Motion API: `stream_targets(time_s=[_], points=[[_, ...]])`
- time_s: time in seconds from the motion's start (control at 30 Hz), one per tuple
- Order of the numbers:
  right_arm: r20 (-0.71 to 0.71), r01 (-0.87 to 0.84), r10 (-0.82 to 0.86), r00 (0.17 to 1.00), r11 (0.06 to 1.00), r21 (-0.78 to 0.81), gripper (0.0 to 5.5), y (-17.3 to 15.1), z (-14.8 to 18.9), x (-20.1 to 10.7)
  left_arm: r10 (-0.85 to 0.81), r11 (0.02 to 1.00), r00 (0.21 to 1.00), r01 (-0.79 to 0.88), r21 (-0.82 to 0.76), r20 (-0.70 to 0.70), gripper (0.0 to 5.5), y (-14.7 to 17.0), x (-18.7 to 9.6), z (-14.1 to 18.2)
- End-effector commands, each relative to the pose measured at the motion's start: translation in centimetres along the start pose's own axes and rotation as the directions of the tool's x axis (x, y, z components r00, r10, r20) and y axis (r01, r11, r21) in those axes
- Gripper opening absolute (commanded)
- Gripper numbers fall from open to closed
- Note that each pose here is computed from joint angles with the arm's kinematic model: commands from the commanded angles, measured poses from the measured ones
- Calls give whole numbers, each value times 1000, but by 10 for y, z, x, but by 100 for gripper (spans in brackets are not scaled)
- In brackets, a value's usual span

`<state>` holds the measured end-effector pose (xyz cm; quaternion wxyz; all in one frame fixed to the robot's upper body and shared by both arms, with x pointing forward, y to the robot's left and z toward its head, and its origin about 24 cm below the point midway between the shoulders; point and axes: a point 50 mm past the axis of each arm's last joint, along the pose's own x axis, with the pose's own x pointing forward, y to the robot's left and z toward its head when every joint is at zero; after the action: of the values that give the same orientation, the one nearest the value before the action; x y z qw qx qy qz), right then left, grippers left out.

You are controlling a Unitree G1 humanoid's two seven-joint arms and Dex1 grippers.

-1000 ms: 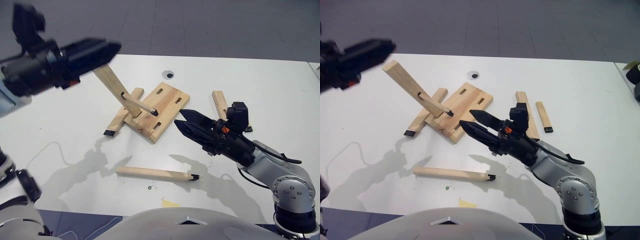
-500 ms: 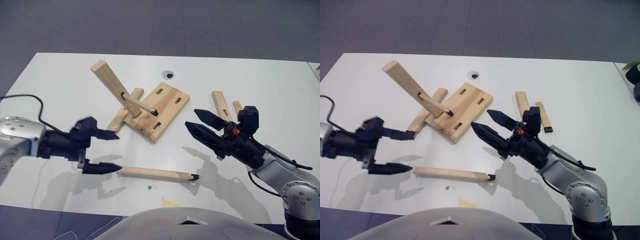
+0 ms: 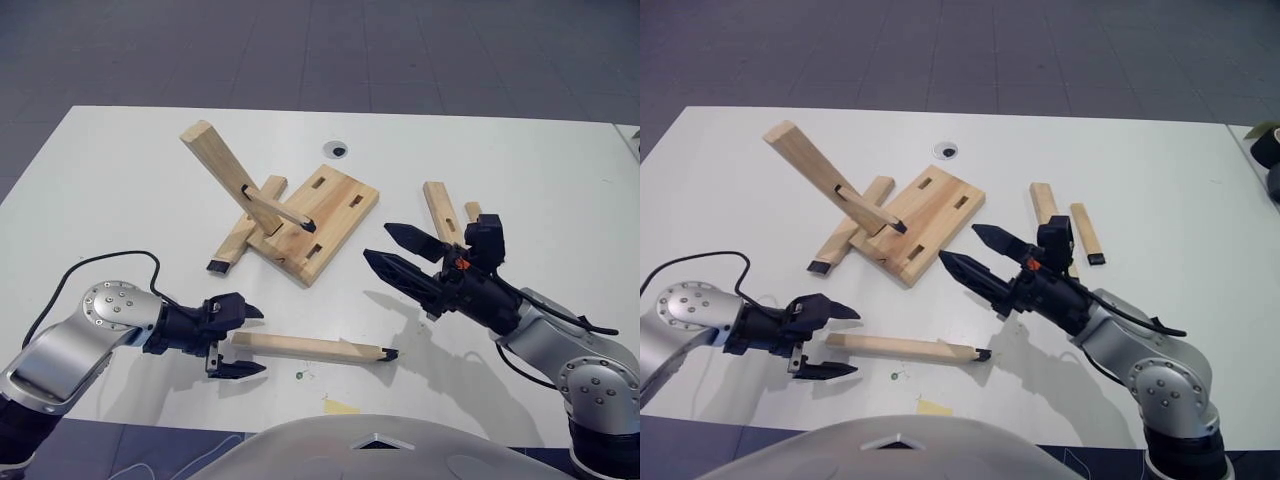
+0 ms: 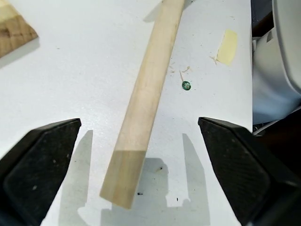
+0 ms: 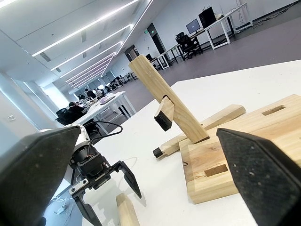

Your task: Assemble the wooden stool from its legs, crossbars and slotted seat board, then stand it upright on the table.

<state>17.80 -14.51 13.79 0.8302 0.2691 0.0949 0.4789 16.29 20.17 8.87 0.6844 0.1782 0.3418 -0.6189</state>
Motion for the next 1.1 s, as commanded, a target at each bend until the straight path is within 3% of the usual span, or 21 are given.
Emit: stream_targets(time_s=[0.03,0.6,0.77,0.87,1.0,1.1], points=[[-29,-9,8,1000,1000,-11,540,-3,0,1,-19,1000,997,19,0,-79,386,-7,-2,-9],[-15,-11,11,1000,1000,-15,540,-4,-1,5,84,993,995,-79,82,-50,105,-1,10,-6],[-11,-8,8,1000,1000,-18,540,-6,0,6,101,983,994,-94,158,-35,101,1,5,1],[-3,-3,3,1000,1000,-18,540,-8,2,6,154,969,986,-164,186,69,101,11,-14,27],[104,21,-25,994,999,37,540,-16,14,3,316,907,896,-382,179,313,101,37,-82,82],[209,49,-73,975,992,120,540,-27,21,-2,160,938,789,-309,158,593,101,23,-132,129]])
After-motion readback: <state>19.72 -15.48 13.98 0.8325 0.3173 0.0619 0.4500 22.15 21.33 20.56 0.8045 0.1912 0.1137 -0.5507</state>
